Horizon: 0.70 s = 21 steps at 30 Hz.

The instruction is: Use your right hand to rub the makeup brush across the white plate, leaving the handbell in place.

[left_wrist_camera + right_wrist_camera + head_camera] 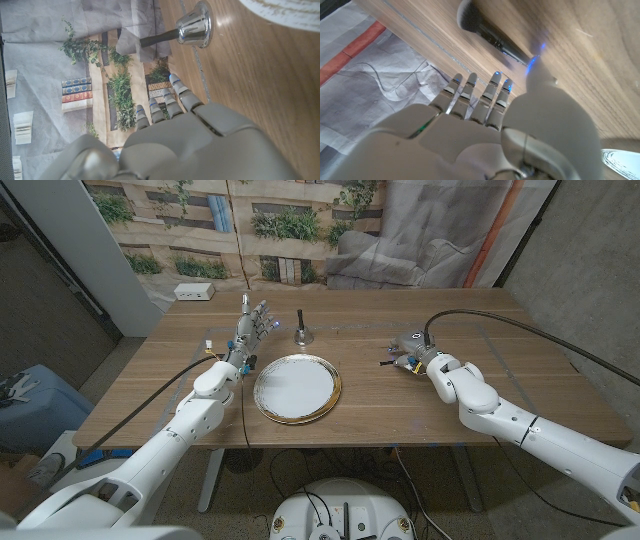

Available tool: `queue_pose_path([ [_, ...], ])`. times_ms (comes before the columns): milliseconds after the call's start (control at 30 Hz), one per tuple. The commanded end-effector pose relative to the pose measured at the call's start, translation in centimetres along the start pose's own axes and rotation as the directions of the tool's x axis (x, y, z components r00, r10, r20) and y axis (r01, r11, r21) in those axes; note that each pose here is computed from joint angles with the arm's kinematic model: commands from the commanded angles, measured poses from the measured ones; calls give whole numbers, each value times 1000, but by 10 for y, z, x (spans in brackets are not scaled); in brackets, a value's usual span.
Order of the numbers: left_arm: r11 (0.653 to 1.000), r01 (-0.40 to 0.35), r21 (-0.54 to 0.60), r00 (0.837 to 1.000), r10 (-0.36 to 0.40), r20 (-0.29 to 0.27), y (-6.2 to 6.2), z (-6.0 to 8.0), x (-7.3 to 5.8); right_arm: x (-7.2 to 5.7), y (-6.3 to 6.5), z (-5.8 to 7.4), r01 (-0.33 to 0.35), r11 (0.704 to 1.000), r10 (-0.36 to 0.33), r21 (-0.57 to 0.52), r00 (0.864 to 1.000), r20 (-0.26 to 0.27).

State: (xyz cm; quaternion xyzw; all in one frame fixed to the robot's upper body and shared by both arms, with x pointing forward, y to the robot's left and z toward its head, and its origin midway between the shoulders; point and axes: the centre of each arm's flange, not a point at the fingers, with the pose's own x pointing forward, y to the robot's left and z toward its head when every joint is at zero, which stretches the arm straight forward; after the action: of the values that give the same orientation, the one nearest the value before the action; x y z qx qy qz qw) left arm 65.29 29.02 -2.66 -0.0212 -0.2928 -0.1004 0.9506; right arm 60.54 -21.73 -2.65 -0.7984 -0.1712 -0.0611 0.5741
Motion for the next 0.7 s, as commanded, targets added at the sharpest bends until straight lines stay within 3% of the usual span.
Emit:
queue_pose_path([
  [33,1000,0,0,1000,0,-1,0,0,0,-1,-6,-5,-77,997,76,13,997,21],
  [367,1000,0,0,1000,0,-1,0,0,0,0,-15,-14,-91,992,86,86,994,69],
  [500,1000,0,0,1000,0,-1,0,0,0,0,-16,-22,-50,979,31,199,995,98],
  [700,1000,0,0,1000,0,-1,0,0,0,-1,-17,-27,5,952,-37,305,994,99],
])
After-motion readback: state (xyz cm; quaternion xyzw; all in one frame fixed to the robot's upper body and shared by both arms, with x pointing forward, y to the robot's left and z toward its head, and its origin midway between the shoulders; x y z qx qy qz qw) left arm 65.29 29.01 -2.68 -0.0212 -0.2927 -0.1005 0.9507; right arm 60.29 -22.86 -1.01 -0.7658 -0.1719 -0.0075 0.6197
